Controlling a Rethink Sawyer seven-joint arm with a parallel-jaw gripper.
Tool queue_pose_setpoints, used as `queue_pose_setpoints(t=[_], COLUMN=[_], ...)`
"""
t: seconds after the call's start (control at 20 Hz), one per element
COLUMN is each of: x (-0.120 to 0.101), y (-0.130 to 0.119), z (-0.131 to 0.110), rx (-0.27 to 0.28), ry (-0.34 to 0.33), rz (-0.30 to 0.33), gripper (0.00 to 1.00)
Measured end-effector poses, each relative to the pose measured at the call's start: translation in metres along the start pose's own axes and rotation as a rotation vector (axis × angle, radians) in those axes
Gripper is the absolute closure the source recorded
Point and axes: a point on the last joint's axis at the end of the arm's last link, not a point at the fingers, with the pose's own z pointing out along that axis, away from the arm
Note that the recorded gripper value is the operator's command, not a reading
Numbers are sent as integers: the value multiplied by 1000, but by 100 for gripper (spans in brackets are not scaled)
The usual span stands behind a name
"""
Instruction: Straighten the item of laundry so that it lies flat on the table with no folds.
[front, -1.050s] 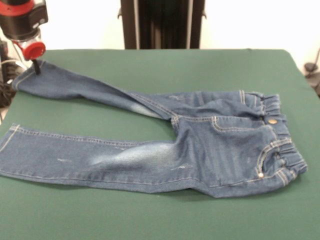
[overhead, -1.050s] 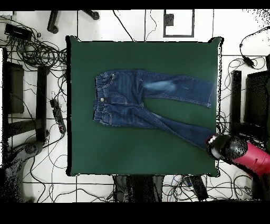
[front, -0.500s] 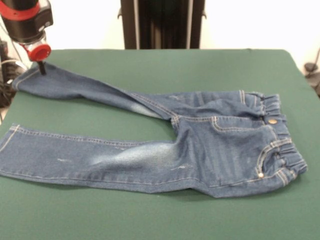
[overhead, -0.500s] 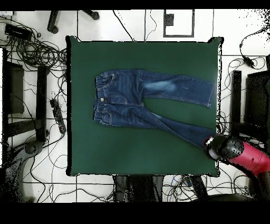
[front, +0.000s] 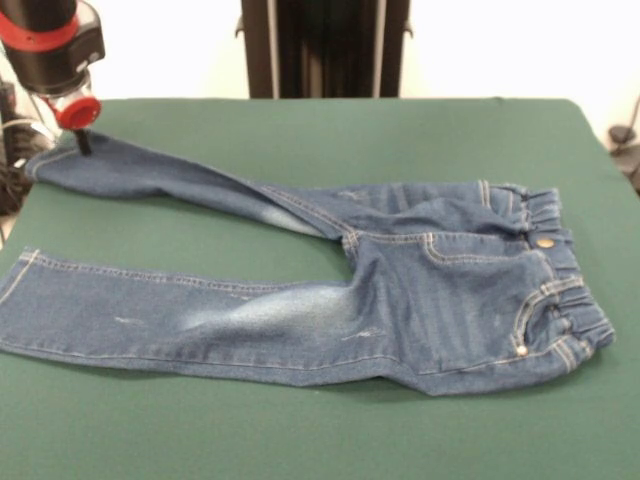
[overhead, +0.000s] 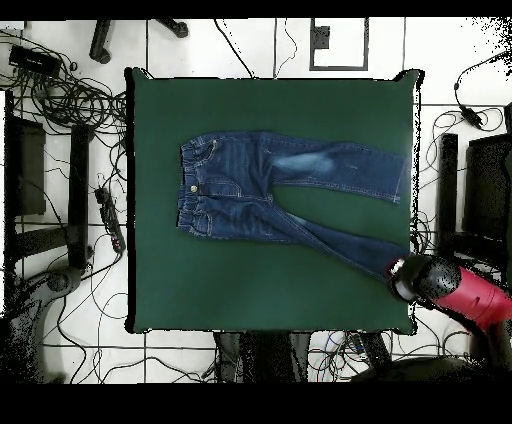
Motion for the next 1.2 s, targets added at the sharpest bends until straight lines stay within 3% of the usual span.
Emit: queue_pose_setpoints(t=[0.9,0.95,1.2], x=[-25,-28,-27], y=[5,8,12], z=[4,4,12], rx=[64,82,98], ry=[168,202,237], rz=[28,25,18], gripper=[0,100,100])
